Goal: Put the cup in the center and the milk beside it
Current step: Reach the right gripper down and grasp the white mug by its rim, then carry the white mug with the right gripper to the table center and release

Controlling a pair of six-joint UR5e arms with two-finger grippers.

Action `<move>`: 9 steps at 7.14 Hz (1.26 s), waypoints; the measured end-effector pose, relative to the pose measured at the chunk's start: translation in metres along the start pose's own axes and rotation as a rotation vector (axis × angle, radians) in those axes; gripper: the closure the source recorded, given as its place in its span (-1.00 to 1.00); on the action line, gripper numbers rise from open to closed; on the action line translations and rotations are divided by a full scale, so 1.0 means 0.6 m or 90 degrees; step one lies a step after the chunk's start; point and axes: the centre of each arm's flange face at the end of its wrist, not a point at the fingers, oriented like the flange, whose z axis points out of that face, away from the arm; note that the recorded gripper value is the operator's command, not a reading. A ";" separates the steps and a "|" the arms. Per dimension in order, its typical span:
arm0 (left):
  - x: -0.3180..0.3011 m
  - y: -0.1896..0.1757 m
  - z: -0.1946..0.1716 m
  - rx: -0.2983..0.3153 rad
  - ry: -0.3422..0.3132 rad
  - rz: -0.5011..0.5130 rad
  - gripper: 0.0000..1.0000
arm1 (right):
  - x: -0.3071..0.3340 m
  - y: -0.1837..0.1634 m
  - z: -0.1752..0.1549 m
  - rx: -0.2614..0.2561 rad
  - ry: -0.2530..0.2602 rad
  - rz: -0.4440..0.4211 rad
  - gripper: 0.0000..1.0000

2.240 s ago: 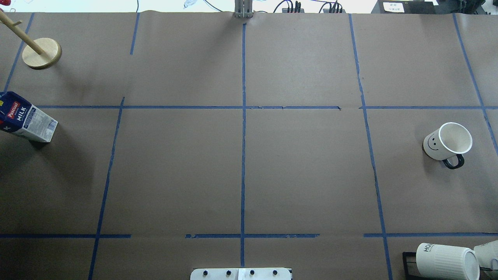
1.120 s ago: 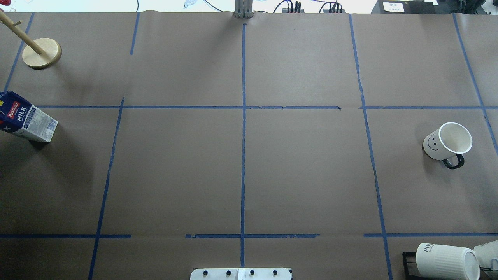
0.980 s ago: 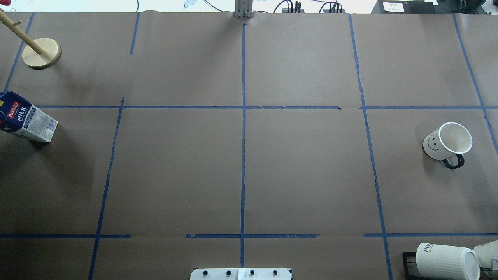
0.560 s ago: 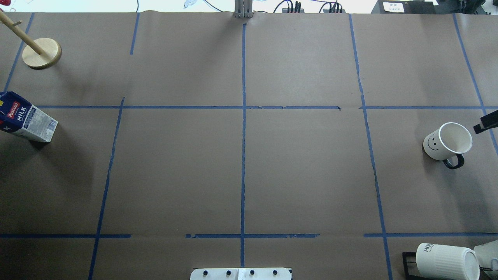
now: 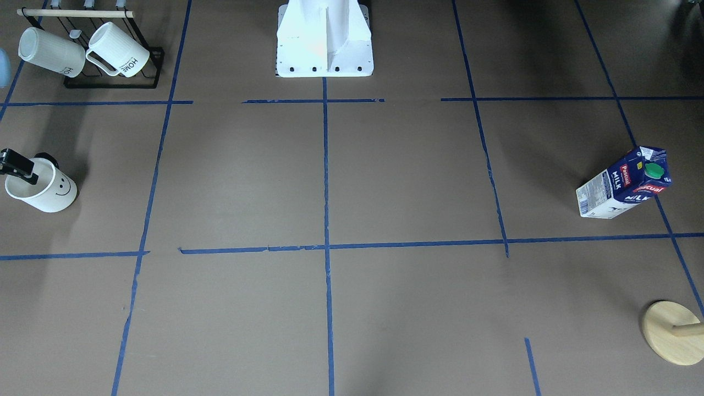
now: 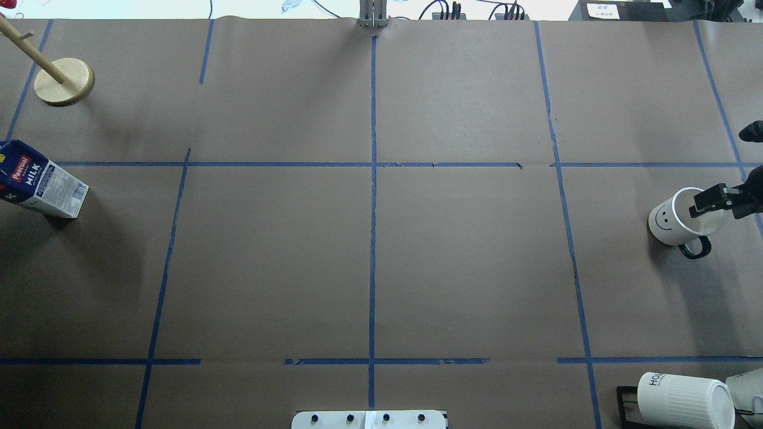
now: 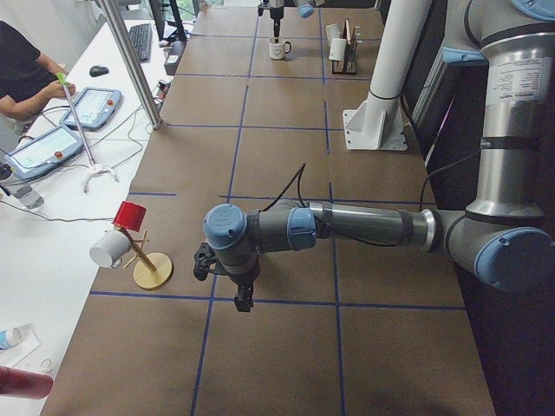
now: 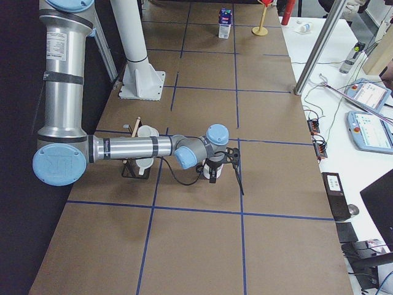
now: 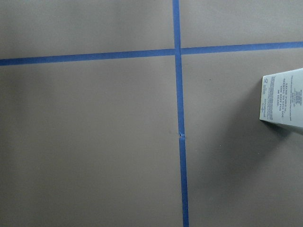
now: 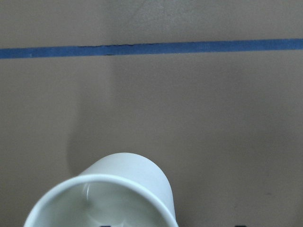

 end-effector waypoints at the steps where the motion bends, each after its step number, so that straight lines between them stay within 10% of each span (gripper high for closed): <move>1: 0.000 0.000 0.000 0.000 0.000 0.000 -1.00 | -0.001 -0.001 0.004 0.000 -0.001 0.002 1.00; 4: 0.002 -0.002 -0.002 0.003 0.000 0.003 -1.00 | -0.076 -0.015 -0.038 0.019 -0.044 -0.023 1.00; 7: 0.004 -0.004 -0.004 0.008 -0.001 0.010 -1.00 | -0.478 -0.083 -0.086 0.007 -0.156 0.002 1.00; 9: 0.006 -0.006 -0.007 0.018 -0.002 0.019 -1.00 | -0.728 -0.109 -0.073 0.008 -0.147 0.072 1.00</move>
